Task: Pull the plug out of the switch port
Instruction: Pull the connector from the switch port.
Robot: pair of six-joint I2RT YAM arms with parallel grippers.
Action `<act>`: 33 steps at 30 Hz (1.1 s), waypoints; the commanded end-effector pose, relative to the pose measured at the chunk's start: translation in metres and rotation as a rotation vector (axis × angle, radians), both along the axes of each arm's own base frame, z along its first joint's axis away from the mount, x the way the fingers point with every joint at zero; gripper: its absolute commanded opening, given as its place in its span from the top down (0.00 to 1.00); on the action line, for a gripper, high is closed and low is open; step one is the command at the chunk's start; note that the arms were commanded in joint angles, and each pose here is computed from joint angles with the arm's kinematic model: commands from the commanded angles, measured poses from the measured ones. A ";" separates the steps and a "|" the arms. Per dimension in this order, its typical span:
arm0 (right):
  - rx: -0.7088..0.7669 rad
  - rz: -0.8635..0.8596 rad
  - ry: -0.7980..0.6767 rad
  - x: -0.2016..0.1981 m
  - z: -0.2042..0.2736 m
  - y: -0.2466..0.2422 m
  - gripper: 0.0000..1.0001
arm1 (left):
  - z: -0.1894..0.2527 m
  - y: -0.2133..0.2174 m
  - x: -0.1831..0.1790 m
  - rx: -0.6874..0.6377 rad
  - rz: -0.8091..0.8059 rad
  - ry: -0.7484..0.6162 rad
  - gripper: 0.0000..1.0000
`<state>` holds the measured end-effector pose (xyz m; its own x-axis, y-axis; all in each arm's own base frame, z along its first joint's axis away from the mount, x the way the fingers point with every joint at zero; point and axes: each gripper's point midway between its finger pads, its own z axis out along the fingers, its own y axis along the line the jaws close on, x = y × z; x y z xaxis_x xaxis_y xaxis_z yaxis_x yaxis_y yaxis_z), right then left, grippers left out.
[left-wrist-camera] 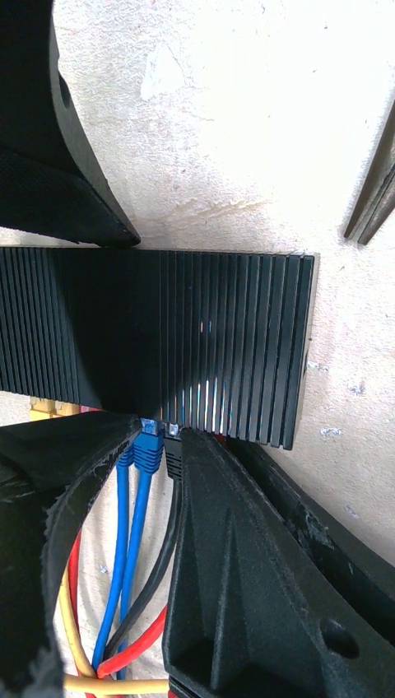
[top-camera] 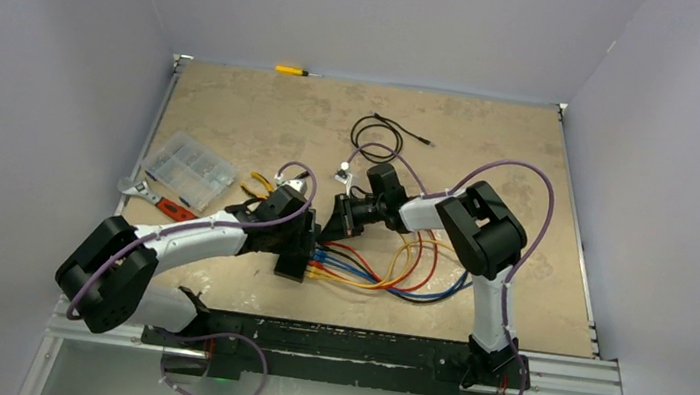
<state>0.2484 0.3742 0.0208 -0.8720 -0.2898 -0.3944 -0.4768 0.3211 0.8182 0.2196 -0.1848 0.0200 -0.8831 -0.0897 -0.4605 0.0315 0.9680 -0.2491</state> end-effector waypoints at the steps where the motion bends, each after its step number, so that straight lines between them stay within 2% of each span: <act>1: -0.072 0.007 0.016 -0.015 -0.011 -0.015 1.00 | -0.038 0.052 -0.021 0.223 0.108 0.096 0.70; 3: -0.090 0.003 0.015 -0.015 -0.014 -0.018 1.00 | -0.037 0.054 -0.021 0.232 0.115 0.094 0.75; 8: -0.103 -0.005 0.015 -0.016 -0.017 -0.023 1.00 | -0.039 0.055 -0.022 0.242 0.120 0.103 1.00; 33: -0.164 -0.048 -0.013 -0.018 -0.016 -0.043 1.00 | -0.040 0.066 -0.023 0.275 0.159 0.097 1.00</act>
<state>0.2549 0.3580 0.0232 -0.8427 -0.2615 -0.4706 -0.5383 0.3971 0.7433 0.2224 -0.1924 0.0207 -0.8804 -0.1150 -0.4601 0.0134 0.9637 -0.2667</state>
